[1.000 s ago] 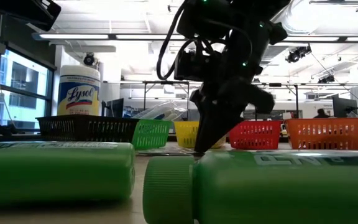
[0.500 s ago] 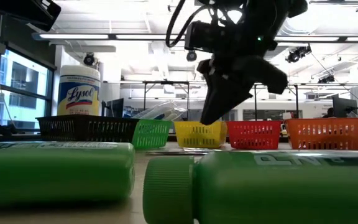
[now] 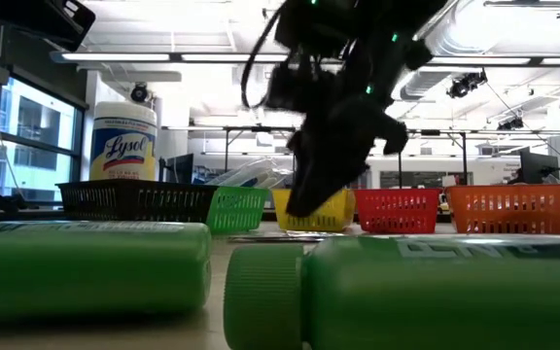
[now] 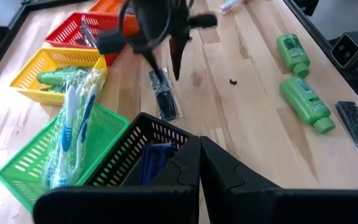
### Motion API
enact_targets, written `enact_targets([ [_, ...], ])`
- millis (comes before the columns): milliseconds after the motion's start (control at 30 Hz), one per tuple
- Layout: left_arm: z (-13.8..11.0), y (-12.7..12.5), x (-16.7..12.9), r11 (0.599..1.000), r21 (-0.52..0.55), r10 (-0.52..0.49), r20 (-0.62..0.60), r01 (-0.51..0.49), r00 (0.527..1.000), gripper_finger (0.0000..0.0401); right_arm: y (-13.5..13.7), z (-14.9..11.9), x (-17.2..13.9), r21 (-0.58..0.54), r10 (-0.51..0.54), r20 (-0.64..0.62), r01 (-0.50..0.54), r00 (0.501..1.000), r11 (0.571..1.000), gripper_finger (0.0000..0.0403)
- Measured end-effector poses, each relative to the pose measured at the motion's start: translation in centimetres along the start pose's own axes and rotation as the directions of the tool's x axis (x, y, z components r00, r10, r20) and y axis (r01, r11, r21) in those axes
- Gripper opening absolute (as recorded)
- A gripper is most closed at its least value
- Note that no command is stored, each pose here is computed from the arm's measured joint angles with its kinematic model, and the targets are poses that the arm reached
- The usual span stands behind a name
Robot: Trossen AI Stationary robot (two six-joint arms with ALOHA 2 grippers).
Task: Pick & Place Travel size toiletries
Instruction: Put the black comb into the red bin
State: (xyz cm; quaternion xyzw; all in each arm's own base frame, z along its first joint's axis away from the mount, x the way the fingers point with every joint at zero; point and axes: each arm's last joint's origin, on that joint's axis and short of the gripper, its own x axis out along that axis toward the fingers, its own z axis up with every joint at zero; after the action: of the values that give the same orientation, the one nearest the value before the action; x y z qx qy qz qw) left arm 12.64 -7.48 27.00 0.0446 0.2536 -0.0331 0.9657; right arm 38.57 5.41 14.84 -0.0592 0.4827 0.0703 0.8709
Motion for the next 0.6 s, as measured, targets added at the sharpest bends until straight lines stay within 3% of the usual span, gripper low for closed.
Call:
enact_targets([
  [167,-0.2,-0.1,0.1,1.0,0.004,-0.007,-0.022,0.007,1.0,0.0,-1.8,-0.8,1.2,0.055,0.019,-0.046,-0.016,0.999,0.998,0.0224],
  [300,-0.2,-0.1,0.1,1.0,0.005,-0.007,-0.027,0.007,1.0,0.0,-2.7,-1.5,2.6,0.061,0.077,-0.067,-0.073,0.995,0.995,0.0259],
  [433,-0.2,-0.1,0.1,1.0,0.002,-0.007,-0.028,0.007,1.0,0.0,-2.9,-2.3,4.2,0.063,0.071,-0.108,-0.064,0.992,0.996,0.0223],
  [600,-0.2,-0.1,0.1,1.0,-0.002,-0.007,-0.028,0.007,1.0,0.0,-2.6,-2.4,4.4,0.081,0.011,-0.129,-0.001,0.992,0.997,0.0108],
])
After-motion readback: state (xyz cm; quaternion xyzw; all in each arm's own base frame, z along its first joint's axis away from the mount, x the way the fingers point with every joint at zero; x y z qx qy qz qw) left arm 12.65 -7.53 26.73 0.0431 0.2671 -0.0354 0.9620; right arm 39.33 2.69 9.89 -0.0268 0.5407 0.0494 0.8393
